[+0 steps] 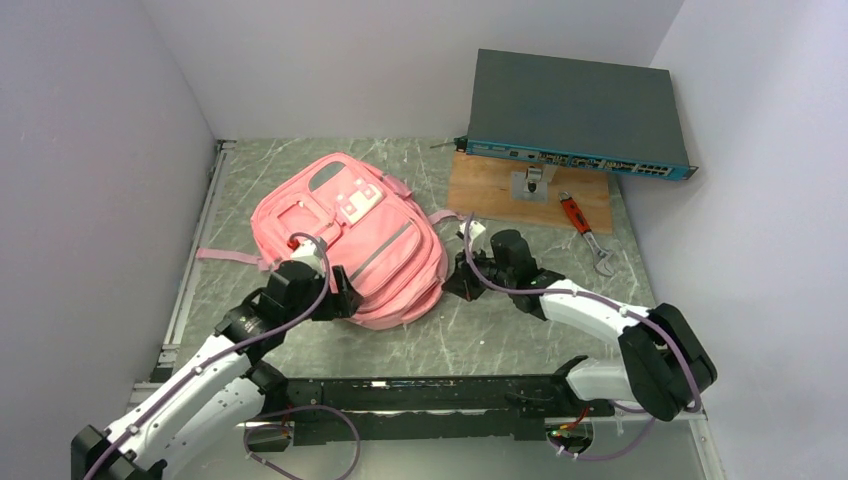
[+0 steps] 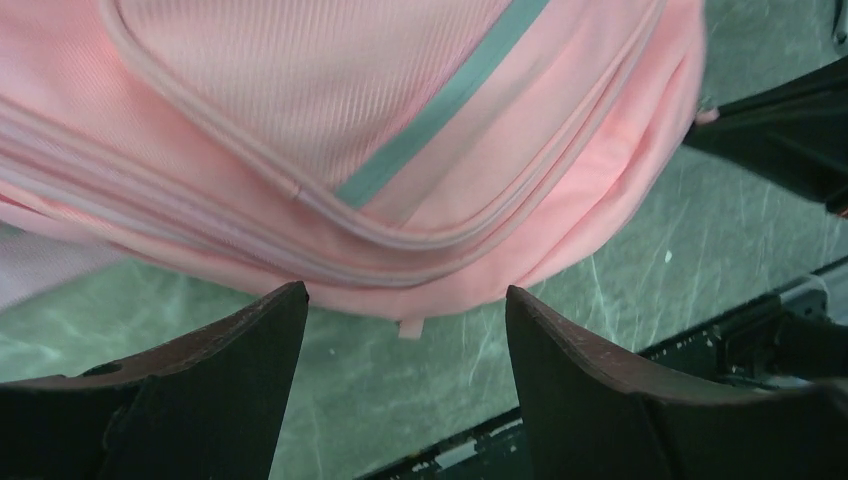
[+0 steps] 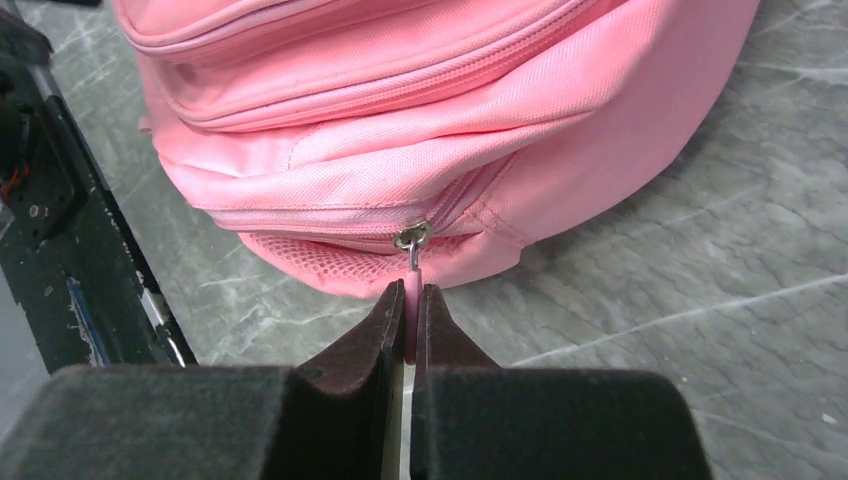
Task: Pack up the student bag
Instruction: Zip the student bag at the center of the board.
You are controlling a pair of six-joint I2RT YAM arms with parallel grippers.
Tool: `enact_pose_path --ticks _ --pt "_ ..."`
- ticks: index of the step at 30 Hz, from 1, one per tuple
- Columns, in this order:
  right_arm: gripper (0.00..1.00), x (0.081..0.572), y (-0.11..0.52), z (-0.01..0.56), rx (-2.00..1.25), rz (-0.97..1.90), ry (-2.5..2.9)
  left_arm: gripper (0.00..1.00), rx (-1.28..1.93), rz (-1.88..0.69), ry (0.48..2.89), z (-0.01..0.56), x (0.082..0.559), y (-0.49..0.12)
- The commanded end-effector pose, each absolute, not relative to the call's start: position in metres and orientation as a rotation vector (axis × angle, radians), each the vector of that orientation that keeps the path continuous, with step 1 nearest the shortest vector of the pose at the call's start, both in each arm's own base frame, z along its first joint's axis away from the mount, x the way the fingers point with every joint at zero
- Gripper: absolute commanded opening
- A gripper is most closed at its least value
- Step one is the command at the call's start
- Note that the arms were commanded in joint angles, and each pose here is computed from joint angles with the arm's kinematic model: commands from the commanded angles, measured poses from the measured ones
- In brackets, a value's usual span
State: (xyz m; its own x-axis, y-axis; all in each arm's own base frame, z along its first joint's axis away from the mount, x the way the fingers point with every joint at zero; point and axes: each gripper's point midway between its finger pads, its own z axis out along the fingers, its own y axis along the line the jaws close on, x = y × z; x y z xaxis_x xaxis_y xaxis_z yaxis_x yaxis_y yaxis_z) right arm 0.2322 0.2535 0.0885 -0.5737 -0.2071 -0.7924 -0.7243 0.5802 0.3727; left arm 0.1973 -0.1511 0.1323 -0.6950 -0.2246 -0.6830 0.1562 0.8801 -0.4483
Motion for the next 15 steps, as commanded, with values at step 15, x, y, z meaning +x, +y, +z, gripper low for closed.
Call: enact_pose_path --ticks 15 --pt "0.00 0.163 0.322 0.112 -0.875 0.968 2.091 0.79 -0.151 -1.098 2.052 0.146 0.237 -0.227"
